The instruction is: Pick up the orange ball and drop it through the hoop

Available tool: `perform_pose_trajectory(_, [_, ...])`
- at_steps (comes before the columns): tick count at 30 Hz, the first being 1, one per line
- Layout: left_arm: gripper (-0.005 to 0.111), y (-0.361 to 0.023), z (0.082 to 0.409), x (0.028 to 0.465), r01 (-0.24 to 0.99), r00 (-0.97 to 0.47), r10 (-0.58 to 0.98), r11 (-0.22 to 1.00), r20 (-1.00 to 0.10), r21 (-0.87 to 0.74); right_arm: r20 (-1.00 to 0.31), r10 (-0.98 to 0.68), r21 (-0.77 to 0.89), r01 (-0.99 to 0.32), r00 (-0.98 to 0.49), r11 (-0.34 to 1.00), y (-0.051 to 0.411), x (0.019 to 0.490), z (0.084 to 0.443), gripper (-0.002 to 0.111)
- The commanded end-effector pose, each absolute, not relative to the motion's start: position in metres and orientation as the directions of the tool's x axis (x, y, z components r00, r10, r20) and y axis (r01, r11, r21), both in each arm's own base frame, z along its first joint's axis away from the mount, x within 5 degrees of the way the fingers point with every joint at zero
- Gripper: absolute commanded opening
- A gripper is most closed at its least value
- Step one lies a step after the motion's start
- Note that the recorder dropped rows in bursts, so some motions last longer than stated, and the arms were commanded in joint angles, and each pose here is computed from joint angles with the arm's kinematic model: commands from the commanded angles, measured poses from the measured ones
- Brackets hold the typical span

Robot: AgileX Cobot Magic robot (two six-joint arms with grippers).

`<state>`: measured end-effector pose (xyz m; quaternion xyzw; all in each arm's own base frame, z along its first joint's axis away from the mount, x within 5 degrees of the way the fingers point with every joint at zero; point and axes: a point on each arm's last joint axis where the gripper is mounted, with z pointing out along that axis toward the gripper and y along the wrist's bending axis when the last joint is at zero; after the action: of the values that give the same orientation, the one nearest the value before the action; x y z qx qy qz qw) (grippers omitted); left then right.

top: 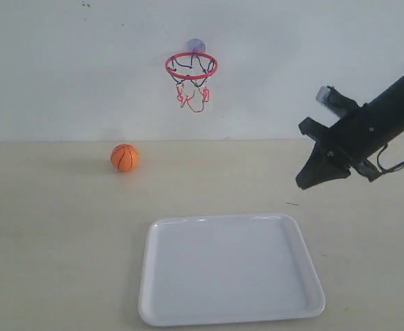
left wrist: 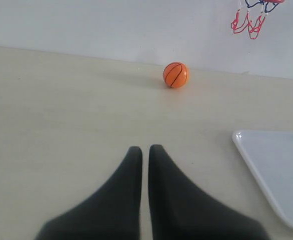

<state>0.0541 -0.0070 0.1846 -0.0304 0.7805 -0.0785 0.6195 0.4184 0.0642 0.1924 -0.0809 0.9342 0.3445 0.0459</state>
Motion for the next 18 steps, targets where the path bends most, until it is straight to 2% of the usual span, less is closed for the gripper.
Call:
perform_pose_trajectory(1, [0.004, -0.007, 0.187, 0.054, 0.049, -0.214, -0.150, 0.985, -0.965, -0.164, -0.085, -0.185, 0.692, -0.192, -0.979, 0.696, 0.079, 0.368, 0.187, 0.000])
perform_pose_trajectory(7, [0.004, -0.007, 0.187, 0.054, 0.049, -0.214, -0.150, 0.985, -0.965, -0.164, -0.052, -0.205, 0.755, -0.173, -0.977, 0.632, 0.105, 0.290, 0.165, 0.000])
perform_pose_trajectory(18, [0.004, -0.007, 0.187, 0.054, 0.049, -0.214, -0.150, 0.985, -0.965, -0.164, -0.246, -0.069, 0.825, -0.246, -0.967, 0.508, 0.124, 0.177, 0.157, 0.000])
